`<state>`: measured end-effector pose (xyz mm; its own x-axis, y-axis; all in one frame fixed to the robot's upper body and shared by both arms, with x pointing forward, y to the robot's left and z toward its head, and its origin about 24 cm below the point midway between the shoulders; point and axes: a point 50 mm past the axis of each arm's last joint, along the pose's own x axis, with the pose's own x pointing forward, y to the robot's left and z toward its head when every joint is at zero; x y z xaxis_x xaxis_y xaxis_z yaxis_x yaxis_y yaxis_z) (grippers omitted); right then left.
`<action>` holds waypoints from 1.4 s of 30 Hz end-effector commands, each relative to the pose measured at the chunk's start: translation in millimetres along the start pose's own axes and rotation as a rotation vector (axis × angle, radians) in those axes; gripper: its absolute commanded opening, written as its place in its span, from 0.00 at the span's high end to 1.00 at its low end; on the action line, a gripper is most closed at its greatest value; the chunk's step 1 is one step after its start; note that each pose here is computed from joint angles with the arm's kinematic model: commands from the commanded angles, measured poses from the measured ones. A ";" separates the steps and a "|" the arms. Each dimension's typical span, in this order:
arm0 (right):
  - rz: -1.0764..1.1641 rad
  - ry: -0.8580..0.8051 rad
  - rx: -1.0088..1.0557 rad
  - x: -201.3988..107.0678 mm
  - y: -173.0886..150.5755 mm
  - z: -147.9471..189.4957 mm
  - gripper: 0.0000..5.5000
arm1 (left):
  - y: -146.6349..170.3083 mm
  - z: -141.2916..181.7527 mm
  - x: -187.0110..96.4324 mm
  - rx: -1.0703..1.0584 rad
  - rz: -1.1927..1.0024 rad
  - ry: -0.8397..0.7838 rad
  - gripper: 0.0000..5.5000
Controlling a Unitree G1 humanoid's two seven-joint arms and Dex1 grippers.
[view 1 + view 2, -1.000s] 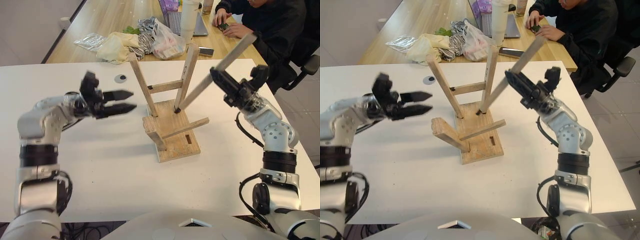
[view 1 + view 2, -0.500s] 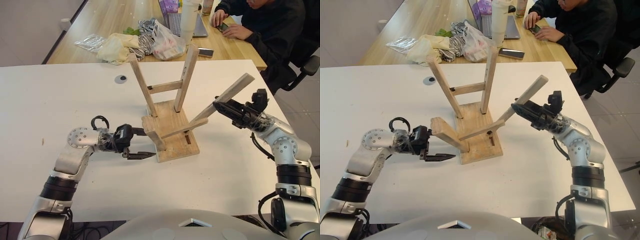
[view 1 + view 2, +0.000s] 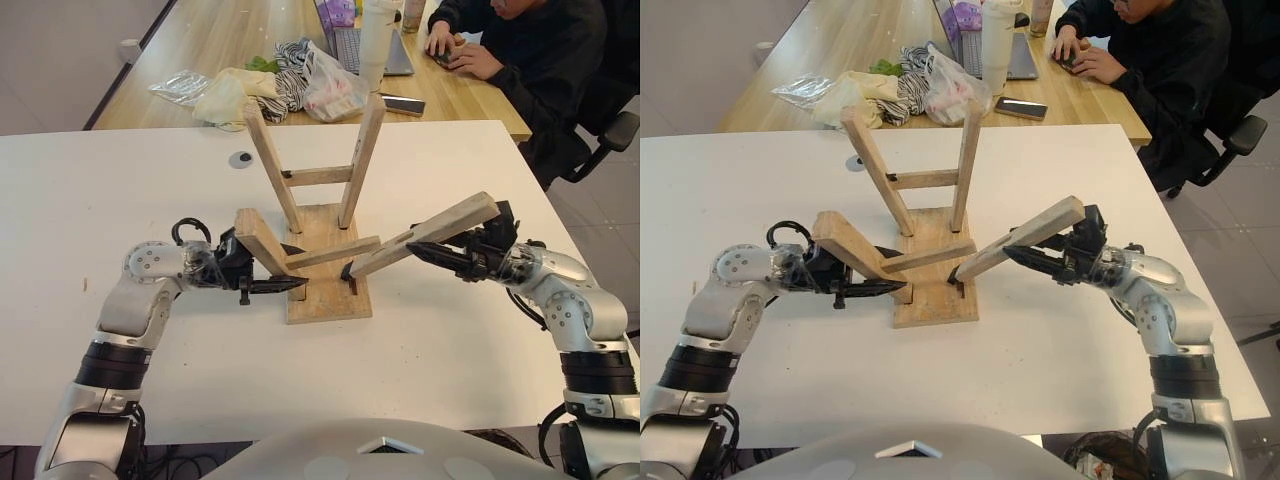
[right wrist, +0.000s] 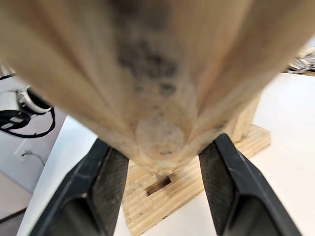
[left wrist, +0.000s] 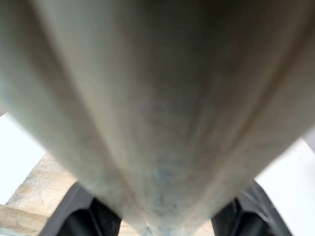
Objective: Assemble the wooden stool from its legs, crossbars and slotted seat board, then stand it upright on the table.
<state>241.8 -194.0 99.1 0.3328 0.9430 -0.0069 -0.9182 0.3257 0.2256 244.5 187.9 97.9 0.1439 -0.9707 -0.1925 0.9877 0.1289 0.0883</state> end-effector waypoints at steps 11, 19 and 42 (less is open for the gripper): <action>0.033 0.283 -0.078 -19.1 -7.8 -4.2 0.64 | -0.5 -16.3 -7.6 0.116 -0.057 0.121 0.63; 0.116 0.391 -0.113 -11.1 -1.6 -22.8 0.64 | 1.6 -14.9 -2.6 0.082 -0.041 0.093 0.63; 0.252 0.513 -0.069 -3.1 -8.1 -24.9 0.64 | -1.6 -16.1 5.4 0.098 -0.045 0.086 0.63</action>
<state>263.6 -185.8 123.7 0.0582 0.9719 -0.2281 -0.9982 0.0540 -0.0244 247.6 185.8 90.4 0.1260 -0.9718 -0.1994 0.9765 0.0861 0.1974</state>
